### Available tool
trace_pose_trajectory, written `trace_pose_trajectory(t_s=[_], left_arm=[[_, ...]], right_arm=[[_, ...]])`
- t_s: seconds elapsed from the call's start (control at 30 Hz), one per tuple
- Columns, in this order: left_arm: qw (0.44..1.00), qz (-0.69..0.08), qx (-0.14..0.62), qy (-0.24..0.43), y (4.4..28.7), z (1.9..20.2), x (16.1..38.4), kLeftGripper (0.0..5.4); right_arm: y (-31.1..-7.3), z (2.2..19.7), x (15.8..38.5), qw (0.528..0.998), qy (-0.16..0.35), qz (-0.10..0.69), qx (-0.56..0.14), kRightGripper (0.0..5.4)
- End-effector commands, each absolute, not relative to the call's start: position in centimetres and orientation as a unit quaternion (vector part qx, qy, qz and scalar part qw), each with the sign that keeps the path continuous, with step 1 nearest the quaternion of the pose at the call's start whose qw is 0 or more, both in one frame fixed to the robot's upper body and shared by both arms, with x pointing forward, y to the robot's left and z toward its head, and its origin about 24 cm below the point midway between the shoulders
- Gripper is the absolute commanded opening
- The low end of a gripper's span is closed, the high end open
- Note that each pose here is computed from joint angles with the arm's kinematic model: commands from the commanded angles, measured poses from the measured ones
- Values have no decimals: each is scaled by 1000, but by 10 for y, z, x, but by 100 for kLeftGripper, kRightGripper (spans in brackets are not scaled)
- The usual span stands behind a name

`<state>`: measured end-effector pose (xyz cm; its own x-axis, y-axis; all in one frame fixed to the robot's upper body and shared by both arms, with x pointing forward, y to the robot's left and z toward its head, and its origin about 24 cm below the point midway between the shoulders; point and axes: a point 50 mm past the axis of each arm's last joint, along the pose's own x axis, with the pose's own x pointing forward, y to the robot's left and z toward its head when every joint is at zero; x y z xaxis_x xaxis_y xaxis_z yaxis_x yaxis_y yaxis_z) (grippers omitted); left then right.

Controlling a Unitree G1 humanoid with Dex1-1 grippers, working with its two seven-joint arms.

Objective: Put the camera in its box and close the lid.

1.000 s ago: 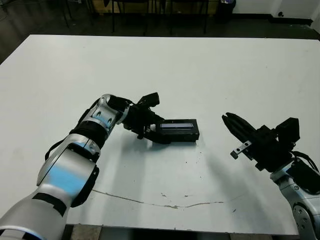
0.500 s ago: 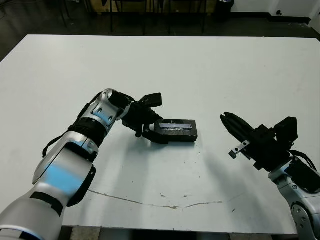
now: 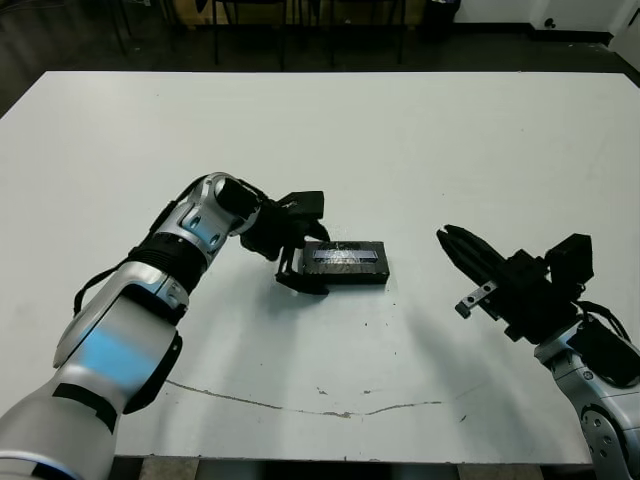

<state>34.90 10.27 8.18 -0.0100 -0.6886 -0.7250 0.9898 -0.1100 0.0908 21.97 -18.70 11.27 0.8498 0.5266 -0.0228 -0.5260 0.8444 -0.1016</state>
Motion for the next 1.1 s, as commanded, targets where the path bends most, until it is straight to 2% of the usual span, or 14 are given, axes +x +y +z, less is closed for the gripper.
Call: trace_pose_trajectory(t_s=[0.03,0.33,0.5,0.63,0.77,0.93,1.1], left_arm=[[609,-653,318,318,132,40,332,538],[621,-648,293,331,152,39,329,538],[634,-645,297,307,177,44,325,538],[643,-628,317,303,199,61,327,538],[657,-605,344,289,209,88,332,538],[716,-559,340,242,212,115,335,532],[841,-450,274,120,193,118,328,461]], right_arm=[[-188,108,219,961,12,274,-44,0],[-187,107,217,960,7,275,-48,0],[-187,108,216,961,5,273,-52,0],[-186,106,217,961,7,273,-46,0],[-185,106,219,961,8,273,-43,0],[-183,105,220,962,11,268,-45,0],[-182,105,222,964,8,261,-44,0]])
